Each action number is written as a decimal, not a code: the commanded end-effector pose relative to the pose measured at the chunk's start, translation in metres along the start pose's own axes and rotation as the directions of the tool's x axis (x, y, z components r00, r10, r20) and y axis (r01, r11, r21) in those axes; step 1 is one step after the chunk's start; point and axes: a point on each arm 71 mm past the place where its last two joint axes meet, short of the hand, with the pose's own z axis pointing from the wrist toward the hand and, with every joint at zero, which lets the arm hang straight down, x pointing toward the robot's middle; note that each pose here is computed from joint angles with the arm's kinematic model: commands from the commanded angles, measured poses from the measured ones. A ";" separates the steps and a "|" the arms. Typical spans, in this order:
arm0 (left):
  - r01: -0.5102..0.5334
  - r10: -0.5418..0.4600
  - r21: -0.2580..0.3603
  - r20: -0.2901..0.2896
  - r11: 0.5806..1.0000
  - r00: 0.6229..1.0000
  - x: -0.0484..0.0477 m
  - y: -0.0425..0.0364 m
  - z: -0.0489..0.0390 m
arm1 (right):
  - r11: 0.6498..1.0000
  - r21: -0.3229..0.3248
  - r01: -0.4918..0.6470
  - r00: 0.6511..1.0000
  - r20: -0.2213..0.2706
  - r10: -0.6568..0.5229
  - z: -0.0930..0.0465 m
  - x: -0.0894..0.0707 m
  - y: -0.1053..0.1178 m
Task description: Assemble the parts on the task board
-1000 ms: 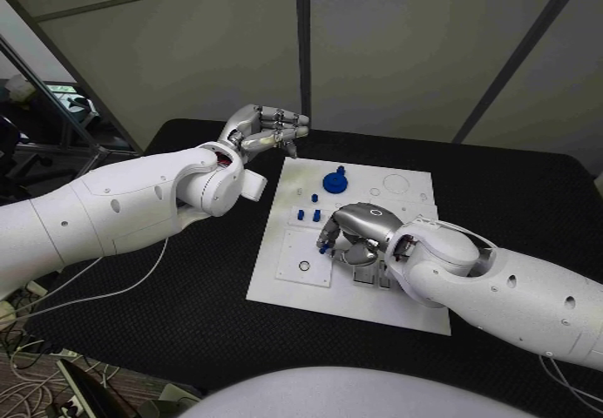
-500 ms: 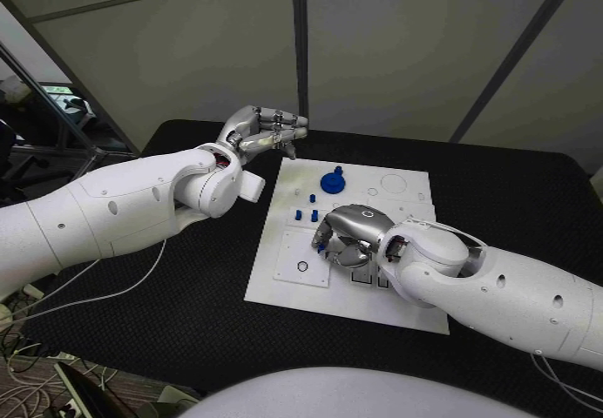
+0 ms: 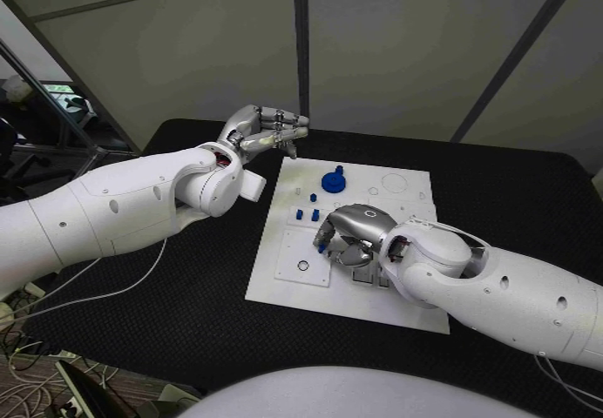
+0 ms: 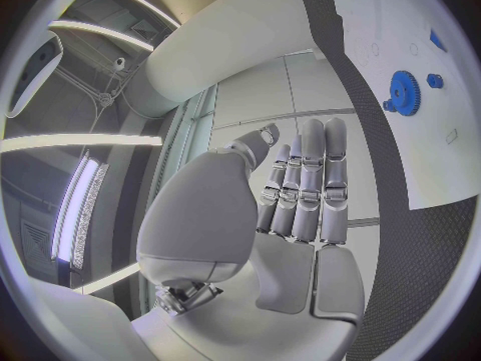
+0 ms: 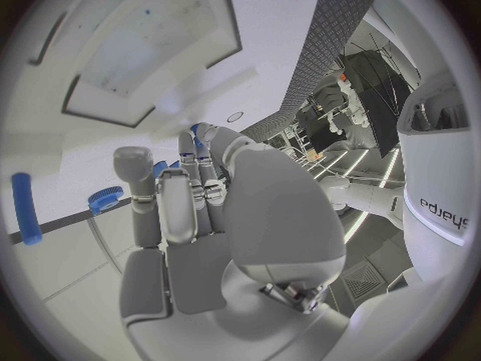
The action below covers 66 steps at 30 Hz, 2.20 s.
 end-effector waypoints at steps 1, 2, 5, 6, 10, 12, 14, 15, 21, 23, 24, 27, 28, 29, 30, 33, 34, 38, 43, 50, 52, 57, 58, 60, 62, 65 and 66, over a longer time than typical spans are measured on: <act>0.005 -0.005 0.009 -0.004 1.000 1.000 0.0008 -0.0016 0.0008 | 1.000 0.008 0.008 1.000 0.015 -0.008 -0.001 -0.001 0.000; 0.005 -0.005 0.009 -0.004 1.000 1.000 0.0008 -0.0015 0.0008 | 1.000 0.006 0.007 1.000 0.021 -0.007 -0.001 -0.001 0.000; 0.005 -0.005 0.008 -0.004 1.000 1.000 0.0005 -0.0015 0.0008 | 1.000 -0.002 0.003 0.999 0.047 -0.003 -0.002 -0.003 0.001; 0.005 -0.005 0.008 -0.004 1.000 1.000 0.0004 -0.0014 0.0007 | 1.000 -0.004 0.001 0.998 0.056 -0.001 -0.003 -0.004 0.001; 0.004 -0.004 0.006 -0.003 1.000 1.000 -0.0005 -0.0014 0.0001 | 1.000 -0.012 -0.004 0.995 0.099 0.005 -0.008 -0.009 0.001; 0.004 -0.004 0.005 -0.003 1.000 1.000 -0.0010 -0.0014 -0.0001 | 1.000 -0.014 -0.006 0.993 0.115 0.007 -0.012 -0.011 0.001; 0.003 -0.003 0.004 -0.002 1.000 1.000 -0.0014 -0.0013 -0.0003 | 1.000 -0.013 -0.005 0.991 0.133 0.007 -0.016 -0.013 0.000; 0.003 -0.003 0.003 -0.001 1.000 1.000 -0.0015 -0.0012 -0.0004 | 1.000 -0.014 -0.003 0.989 0.145 0.005 -0.019 -0.015 0.000; 0.004 -0.004 0.000 -0.004 1.000 1.000 -0.0012 -0.0011 -0.0006 | 1.000 0.006 -0.011 0.983 0.182 0.009 -0.039 -0.027 -0.007; 0.004 -0.004 -0.001 -0.004 1.000 1.000 -0.0015 -0.0011 -0.0008 | 0.999 0.027 -0.034 0.981 0.192 0.028 -0.044 -0.037 -0.014; 0.004 -0.004 -0.001 -0.004 1.000 1.000 -0.0018 -0.0010 -0.0009 | 0.998 0.040 -0.044 0.981 0.192 0.035 -0.048 -0.042 -0.019; 0.003 -0.003 -0.003 -0.003 1.000 1.000 -0.0025 -0.0010 -0.0015 | 0.994 0.097 -0.054 0.982 0.184 0.035 -0.056 -0.057 -0.038; 0.003 -0.003 -0.003 -0.004 1.000 1.000 -0.0025 -0.0010 -0.0016 | 0.992 0.115 -0.047 0.984 0.175 0.027 -0.059 -0.061 -0.045; 0.003 -0.003 -0.002 -0.005 1.000 1.000 -0.0023 -0.0010 -0.0017 | 0.990 0.136 -0.031 0.987 0.163 0.008 -0.062 -0.064 -0.052; 0.004 -0.004 -0.002 -0.005 1.000 1.000 -0.0021 -0.0011 -0.0017 | 0.988 0.152 -0.013 0.988 0.152 -0.010 -0.065 -0.066 -0.058; 0.004 -0.004 -0.002 -0.007 1.000 1.000 -0.0017 -0.0012 -0.0018 | 0.981 0.193 0.027 0.992 0.119 -0.051 -0.070 -0.069 -0.072; 0.004 -0.004 -0.002 -0.007 1.000 1.000 -0.0016 -0.0011 -0.0018 | 0.978 0.204 0.039 0.992 0.110 -0.062 -0.071 -0.069 -0.076; 0.005 -0.005 -0.002 -0.008 1.000 1.000 -0.0015 -0.0011 -0.0019 | 0.971 0.228 0.070 0.992 0.086 -0.092 -0.073 -0.070 -0.083; 0.005 -0.005 -0.002 -0.008 1.000 1.000 -0.0014 -0.0010 -0.0018 | 0.967 0.238 0.087 0.994 0.050 -0.102 -0.072 -0.067 -0.087; 0.004 -0.004 -0.002 -0.008 1.000 1.000 -0.0018 -0.0010 -0.0019 | 0.968 0.235 0.092 0.995 0.024 -0.101 -0.067 -0.064 -0.086; 0.004 -0.004 -0.002 -0.008 1.000 1.000 -0.0019 -0.0010 -0.0019 | 0.967 0.236 0.092 0.995 0.022 -0.100 -0.065 -0.064 -0.087; 0.004 -0.004 -0.002 -0.007 1.000 1.000 -0.0024 -0.0010 -0.0021 | 0.968 0.234 0.089 0.995 0.012 -0.094 -0.062 -0.062 -0.086; 0.004 -0.004 -0.002 -0.006 1.000 1.000 -0.0026 -0.0009 -0.0021 | 0.968 0.233 0.089 0.996 0.008 -0.093 -0.062 -0.062 -0.086; 0.003 -0.003 -0.002 -0.006 1.000 1.000 -0.0028 -0.0009 -0.0021 | 0.969 0.232 0.090 0.996 -0.004 -0.091 -0.060 -0.060 -0.085; 0.003 -0.003 -0.002 -0.006 1.000 1.000 -0.0027 -0.0008 -0.0020 | 0.968 0.232 0.091 0.996 -0.017 -0.089 -0.060 -0.059 -0.085; 0.004 -0.004 -0.003 -0.006 1.000 1.000 -0.0027 -0.0008 -0.0020 | 0.968 0.234 0.093 0.996 -0.032 -0.087 -0.059 -0.058 -0.086; 0.004 -0.004 -0.003 -0.006 1.000 1.000 -0.0027 -0.0008 -0.0020 | 0.967 0.235 0.093 0.996 -0.035 -0.088 -0.058 -0.057 -0.086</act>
